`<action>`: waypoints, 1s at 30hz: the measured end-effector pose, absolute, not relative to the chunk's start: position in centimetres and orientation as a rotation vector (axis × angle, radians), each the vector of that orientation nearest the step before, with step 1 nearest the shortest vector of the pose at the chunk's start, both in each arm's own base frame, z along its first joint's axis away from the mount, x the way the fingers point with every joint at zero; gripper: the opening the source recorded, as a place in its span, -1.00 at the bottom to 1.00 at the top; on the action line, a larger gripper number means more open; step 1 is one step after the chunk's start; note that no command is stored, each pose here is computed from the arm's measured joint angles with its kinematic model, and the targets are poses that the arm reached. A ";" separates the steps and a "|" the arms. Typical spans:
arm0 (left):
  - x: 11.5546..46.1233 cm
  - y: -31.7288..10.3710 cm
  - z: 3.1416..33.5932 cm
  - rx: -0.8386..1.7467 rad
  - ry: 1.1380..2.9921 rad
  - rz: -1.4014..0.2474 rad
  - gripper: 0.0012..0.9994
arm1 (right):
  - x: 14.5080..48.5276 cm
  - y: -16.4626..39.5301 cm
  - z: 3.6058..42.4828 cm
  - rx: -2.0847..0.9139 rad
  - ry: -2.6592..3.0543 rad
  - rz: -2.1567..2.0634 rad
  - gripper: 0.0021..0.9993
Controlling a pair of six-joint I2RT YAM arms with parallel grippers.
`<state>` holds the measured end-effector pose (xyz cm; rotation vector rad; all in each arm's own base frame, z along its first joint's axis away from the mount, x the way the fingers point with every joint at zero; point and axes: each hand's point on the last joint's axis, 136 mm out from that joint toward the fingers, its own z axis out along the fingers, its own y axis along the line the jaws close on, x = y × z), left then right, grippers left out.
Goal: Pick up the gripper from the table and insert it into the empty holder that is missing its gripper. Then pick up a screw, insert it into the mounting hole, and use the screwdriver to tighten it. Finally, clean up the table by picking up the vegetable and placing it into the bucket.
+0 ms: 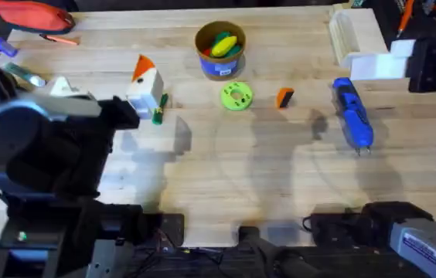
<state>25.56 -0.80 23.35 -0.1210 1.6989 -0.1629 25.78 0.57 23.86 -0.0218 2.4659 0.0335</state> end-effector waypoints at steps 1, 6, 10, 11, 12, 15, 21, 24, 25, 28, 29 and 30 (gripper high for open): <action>25.4 -0.9 23.1 -0.116 1.693 -0.169 0.97 | 25.8 0.6 23.8 -0.022 2.467 0.034 0.99; 24.8 -1.5 22.3 -0.087 1.644 -0.204 0.97 | 25.8 0.6 23.9 -0.022 2.466 0.034 0.99; 24.3 -1.8 22.0 -0.069 1.573 -0.217 0.97 | 25.8 0.6 23.9 -0.022 2.466 0.034 0.99; 24.2 -1.8 21.9 -0.064 1.554 -0.221 0.97 | 25.8 0.6 23.9 -0.022 2.466 0.034 0.99; 24.1 -1.9 21.8 -0.060 1.532 -0.224 0.97 | 25.8 0.6 23.9 -0.022 2.466 0.034 0.99; 24.2 -2.0 21.2 -0.047 1.459 -0.233 0.97 | 25.8 0.6 23.9 -0.022 2.466 0.034 0.99; 24.3 -2.2 20.6 -0.028 1.449 -0.248 0.97 | 25.8 0.6 23.9 -0.022 2.466 0.034 0.99; 24.3 -2.1 21.0 -0.016 1.434 -0.250 0.97 | 25.8 0.6 23.9 -0.022 2.466 0.034 0.99; 24.2 -2.2 21.0 -0.010 1.434 -0.255 0.97 | 25.8 0.6 23.9 -0.022 2.466 0.034 0.99; 24.2 -2.6 21.0 0.010 1.434 -0.272 0.97 | 25.8 0.6 23.9 -0.022 2.466 0.033 0.99; 24.1 -2.8 21.0 0.017 1.435 -0.279 0.97 | 25.8 0.6 23.8 -0.022 2.467 0.034 0.99; 24.1 -3.0 21.0 0.026 1.436 -0.286 0.97 | 25.8 0.6 23.9 -0.022 2.466 0.034 0.99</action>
